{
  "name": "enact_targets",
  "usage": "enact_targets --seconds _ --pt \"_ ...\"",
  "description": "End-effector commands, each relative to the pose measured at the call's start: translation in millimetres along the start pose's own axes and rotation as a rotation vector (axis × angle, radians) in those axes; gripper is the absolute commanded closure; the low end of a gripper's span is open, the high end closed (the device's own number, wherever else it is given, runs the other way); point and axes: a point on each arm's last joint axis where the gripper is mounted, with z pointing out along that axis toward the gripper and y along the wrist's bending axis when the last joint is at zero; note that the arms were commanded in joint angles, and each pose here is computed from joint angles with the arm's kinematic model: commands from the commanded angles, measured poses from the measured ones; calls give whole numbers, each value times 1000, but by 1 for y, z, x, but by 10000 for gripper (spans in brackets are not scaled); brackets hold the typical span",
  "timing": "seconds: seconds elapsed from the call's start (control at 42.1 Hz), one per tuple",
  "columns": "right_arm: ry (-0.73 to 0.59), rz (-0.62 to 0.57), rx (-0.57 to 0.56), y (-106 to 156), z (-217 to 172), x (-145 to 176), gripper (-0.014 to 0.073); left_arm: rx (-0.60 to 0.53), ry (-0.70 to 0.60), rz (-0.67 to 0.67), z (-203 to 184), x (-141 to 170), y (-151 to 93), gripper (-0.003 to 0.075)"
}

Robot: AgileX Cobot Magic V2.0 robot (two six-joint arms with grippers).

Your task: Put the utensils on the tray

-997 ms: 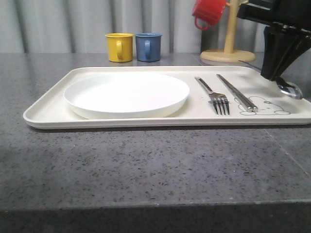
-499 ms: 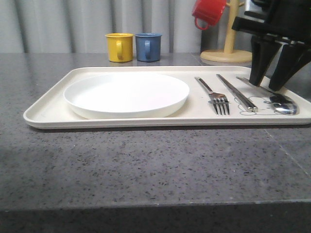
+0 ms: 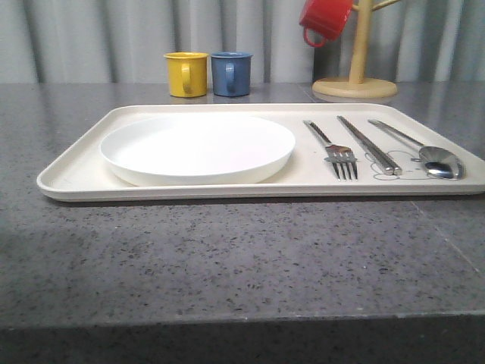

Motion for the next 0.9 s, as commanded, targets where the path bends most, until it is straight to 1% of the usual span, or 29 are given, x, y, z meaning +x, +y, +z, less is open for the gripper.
enact_targets --seconds 0.0,0.19,0.38,0.427,0.546,0.783,0.831,0.878 --pt "-209 -36 32 5 -33 21 193 -5 -104 -9 -5 -14 0 345" --pt "-388 -40 53 11 -59 82 193 -5 -104 -9 -5 -14 0 344" --pt "-503 -45 63 17 -79 133 193 -5 -104 -9 -5 -14 0 344" --pt "-521 -45 63 18 -81 141 193 -5 -104 -9 -5 -14 0 344" --pt "-542 -41 56 20 -86 152 193 -5 -104 -9 -5 -14 0 345" --pt "-534 -17 47 20 -86 153 193 -6 -107 -9 -5 -14 0 344" --pt "-534 -17 47 20 -86 153 202 -6 -107 -9 -5 -14 0 344" --pt "-534 -17 47 20 -86 153 239 -6 -107 -9 -5 -14 0 344"
